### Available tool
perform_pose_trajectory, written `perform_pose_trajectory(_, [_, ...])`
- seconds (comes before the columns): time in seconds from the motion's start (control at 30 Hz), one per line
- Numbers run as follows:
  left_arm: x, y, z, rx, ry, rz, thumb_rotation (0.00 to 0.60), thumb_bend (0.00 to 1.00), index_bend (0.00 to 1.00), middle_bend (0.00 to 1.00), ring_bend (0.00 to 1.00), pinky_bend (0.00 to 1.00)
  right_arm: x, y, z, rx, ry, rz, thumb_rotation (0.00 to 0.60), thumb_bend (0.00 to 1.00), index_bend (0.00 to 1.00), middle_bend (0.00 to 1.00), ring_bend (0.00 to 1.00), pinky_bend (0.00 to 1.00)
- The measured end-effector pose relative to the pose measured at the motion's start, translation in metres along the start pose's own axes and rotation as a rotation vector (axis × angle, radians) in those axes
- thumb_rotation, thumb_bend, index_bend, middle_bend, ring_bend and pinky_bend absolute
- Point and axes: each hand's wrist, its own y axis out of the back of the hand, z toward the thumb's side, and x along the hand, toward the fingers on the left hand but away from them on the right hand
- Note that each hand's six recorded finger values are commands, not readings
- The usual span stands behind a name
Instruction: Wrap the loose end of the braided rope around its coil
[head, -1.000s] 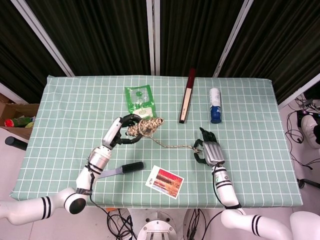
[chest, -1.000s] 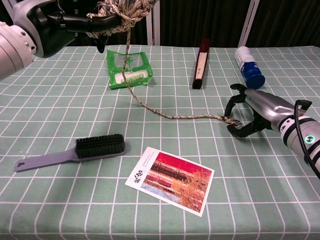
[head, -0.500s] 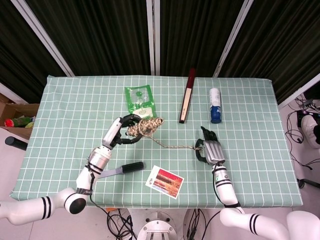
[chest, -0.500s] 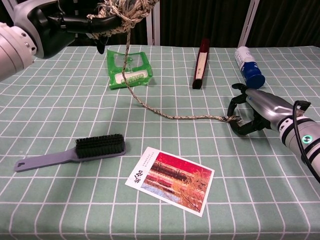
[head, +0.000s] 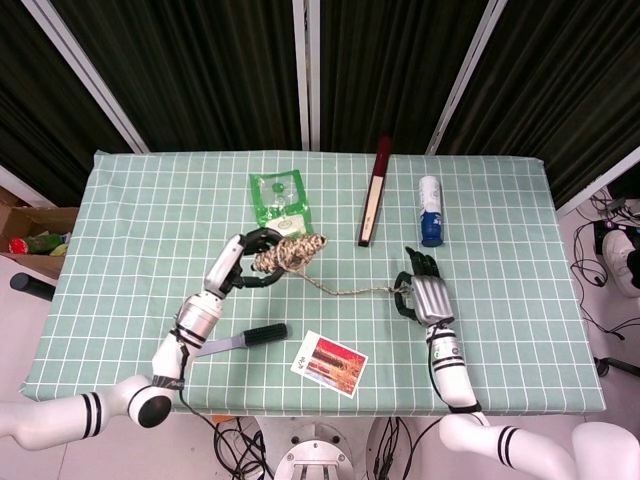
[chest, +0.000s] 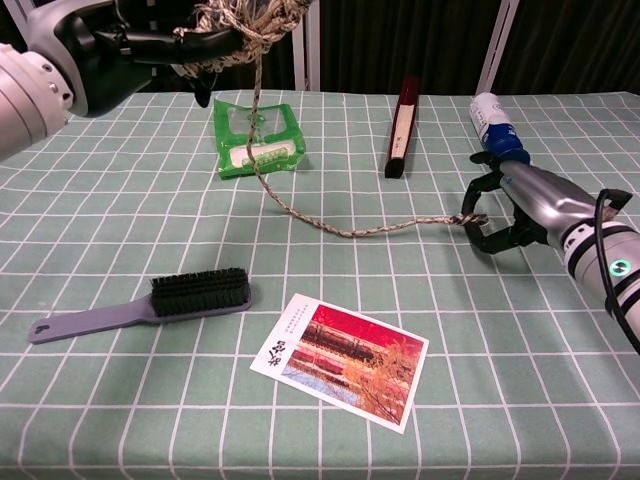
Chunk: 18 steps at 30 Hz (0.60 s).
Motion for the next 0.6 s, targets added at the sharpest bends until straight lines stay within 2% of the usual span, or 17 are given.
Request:
perform_pose_trajectory(0.17, [0.002, 0.009, 0.001, -0.043, 0.003, 0.040, 0.600, 0.45, 0.80, 0.79, 0.65, 0.64, 0.002, 0.020, 0.007, -0.043, 0.057, -0.055, 0.600, 0.51, 0.87, 0.12, 0.00, 0.00])
perform_pose_trajectory(0.37, [0.010, 0.028, 0.003, -0.116, 0.009, 0.140, 0.600, 0.46, 0.79, 0.79, 0.65, 0.64, 0.015, 0.047, 0.026, -0.128, 0.199, -0.129, 0.600, 0.53, 0.98, 0.17, 0.00, 0.00])
perform_pose_trajectory(0.6, [0.020, 0.043, -0.004, -0.055, 0.038, 0.230, 0.600, 0.45, 0.79, 0.79, 0.65, 0.64, 0.047, 0.087, 0.063, -0.223, 0.416, -0.251, 0.600, 0.54, 1.00, 0.19, 0.00, 0.00])
